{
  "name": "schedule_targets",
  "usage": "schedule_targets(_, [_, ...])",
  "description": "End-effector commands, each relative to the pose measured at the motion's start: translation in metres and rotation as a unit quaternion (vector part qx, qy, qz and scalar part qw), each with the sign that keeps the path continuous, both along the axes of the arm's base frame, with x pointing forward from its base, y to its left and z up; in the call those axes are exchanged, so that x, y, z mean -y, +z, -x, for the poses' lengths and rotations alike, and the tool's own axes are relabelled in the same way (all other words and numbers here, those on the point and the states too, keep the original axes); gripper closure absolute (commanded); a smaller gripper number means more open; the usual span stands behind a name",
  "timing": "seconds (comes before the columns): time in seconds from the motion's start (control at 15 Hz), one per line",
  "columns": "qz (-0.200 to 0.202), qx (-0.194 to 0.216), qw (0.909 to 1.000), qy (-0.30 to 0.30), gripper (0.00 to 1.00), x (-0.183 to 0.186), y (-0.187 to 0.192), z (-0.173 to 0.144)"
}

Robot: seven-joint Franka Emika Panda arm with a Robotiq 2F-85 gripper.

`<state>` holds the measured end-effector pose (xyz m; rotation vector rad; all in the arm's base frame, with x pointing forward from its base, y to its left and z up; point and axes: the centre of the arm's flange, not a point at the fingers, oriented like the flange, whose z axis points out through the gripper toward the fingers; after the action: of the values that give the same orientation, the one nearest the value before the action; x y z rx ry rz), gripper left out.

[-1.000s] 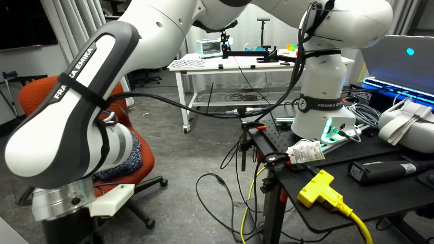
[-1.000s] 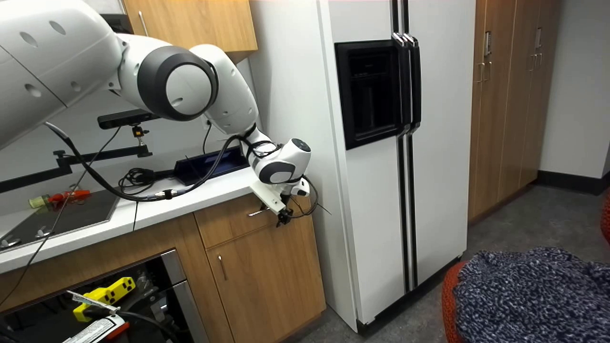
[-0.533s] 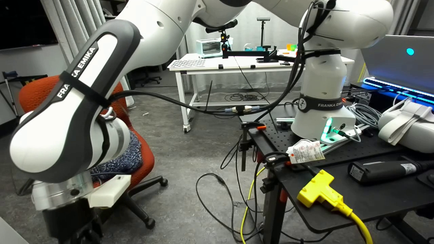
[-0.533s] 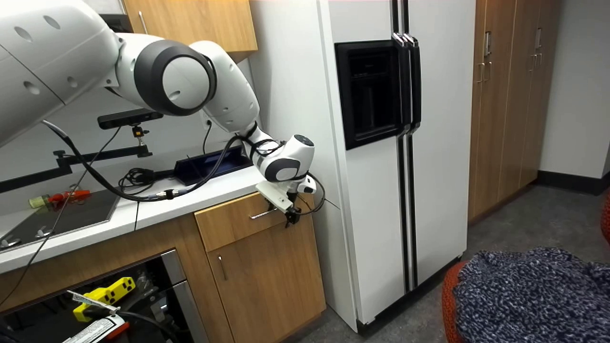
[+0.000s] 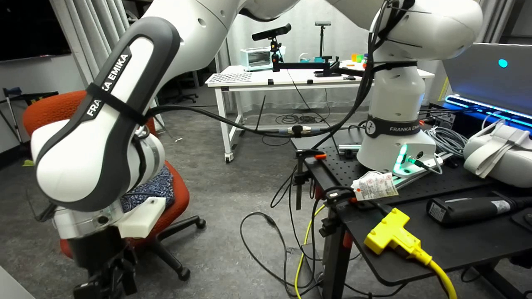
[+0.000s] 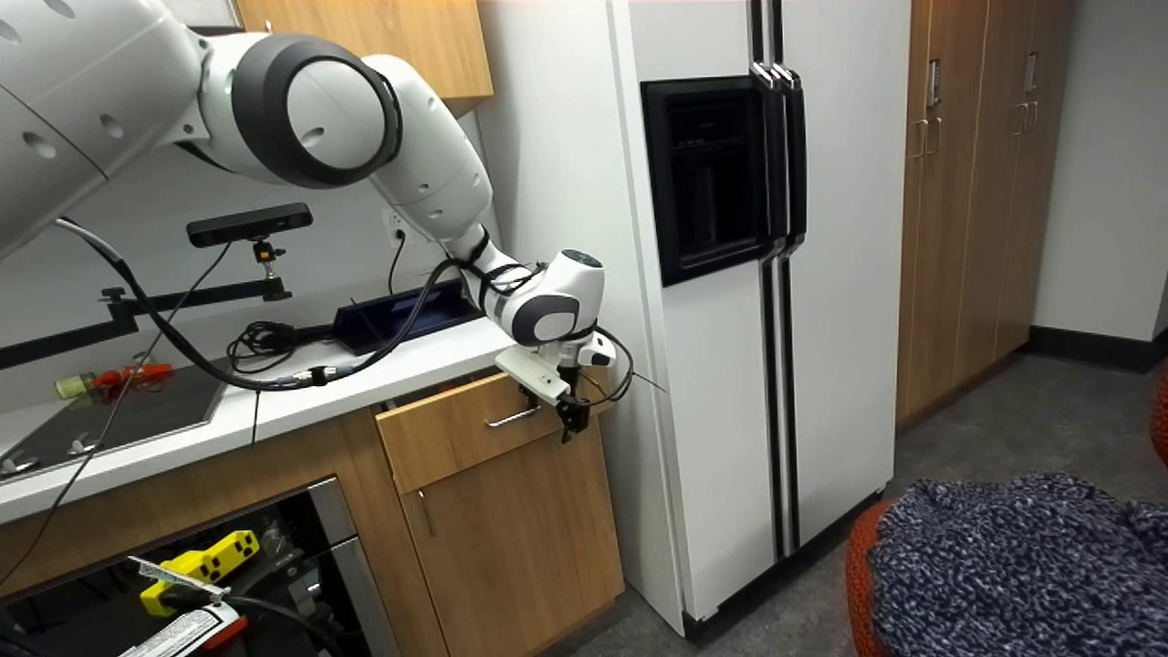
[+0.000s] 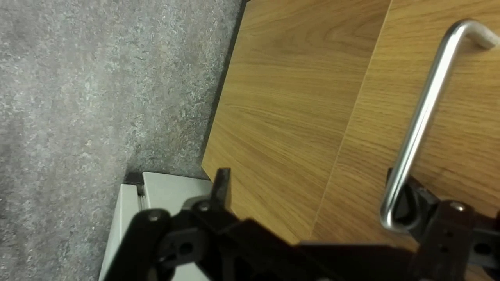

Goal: Open the top drawer of the bottom cabinet.

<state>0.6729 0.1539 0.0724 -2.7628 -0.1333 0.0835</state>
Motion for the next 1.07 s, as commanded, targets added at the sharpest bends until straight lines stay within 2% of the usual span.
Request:
schedule_targets(0.0, [0.025,0.013,0.9996,-0.008,0.00,-0.001,0.034,0.031])
schedule_targets(0.27, [0.016,0.033,0.9993,-0.004,0.00,-0.002,0.077,0.045])
schedule_targets(0.67, [0.024,0.070,0.9970,0.019,0.00,-0.018,0.155,0.062])
schedule_targets(1.0, [0.020,0.074,0.9962,0.041,0.00,-0.037,0.166,0.070])
